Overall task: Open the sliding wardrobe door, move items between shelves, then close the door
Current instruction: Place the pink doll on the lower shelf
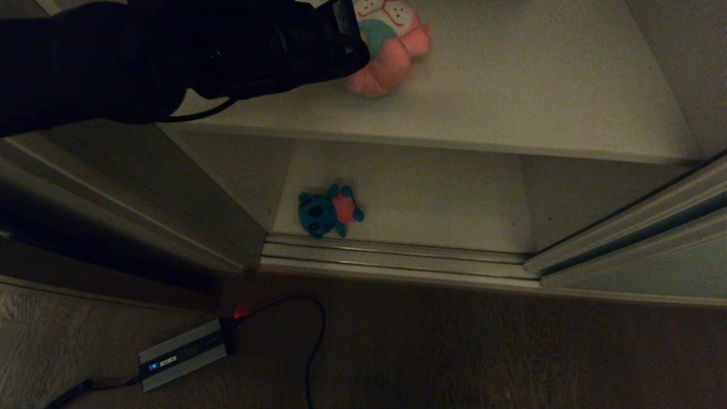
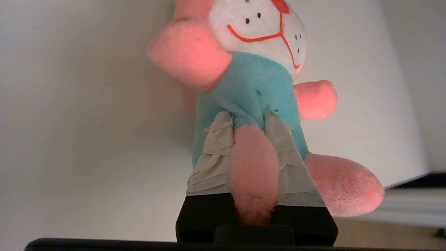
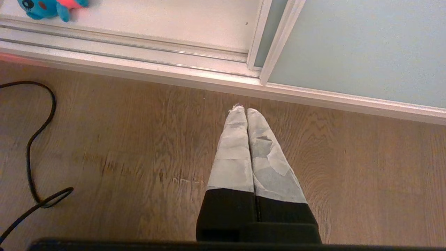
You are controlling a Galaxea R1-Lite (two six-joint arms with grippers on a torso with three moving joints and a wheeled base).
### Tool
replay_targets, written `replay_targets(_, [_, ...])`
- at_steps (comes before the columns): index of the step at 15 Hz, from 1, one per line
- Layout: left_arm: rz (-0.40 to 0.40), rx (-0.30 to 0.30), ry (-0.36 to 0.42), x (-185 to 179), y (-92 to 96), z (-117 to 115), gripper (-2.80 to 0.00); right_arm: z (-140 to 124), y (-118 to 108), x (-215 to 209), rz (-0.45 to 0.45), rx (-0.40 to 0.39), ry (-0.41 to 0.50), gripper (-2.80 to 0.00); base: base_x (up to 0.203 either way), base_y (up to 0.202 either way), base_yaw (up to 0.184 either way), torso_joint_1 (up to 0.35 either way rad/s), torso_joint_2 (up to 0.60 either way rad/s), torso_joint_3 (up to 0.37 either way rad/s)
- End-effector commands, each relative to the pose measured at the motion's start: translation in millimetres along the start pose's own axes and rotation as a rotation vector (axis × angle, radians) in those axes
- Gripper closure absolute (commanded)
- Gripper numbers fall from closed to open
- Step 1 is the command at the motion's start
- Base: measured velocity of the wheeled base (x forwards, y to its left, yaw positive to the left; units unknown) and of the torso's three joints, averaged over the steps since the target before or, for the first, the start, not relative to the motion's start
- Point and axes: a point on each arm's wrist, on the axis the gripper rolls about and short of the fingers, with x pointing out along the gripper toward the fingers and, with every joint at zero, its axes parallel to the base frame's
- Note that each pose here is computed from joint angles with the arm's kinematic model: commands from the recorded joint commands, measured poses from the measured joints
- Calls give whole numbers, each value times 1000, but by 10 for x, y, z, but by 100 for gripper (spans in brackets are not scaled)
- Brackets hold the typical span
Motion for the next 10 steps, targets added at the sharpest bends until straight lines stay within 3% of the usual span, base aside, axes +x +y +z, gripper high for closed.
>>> replay_targets(1, [21,22,-4,-168,-50,131,0,-13,0,4,0,0,5,0,0,0,0,0,0,0])
replay_targets(4, [83,97,-30,-231,-59,192,0,-13,0,4,1,0,5,0,0,0,0,0,0,0])
replay_targets(7, [108,103,-43,-277,-116,219,0,-13,0,4,0,0,5,0,0,0,0,0,0,0])
replay_targets(10, [91,134,-9,-403,-202,254,0,-13,0,4,0,0,5,0,0,0,0,0,0,0])
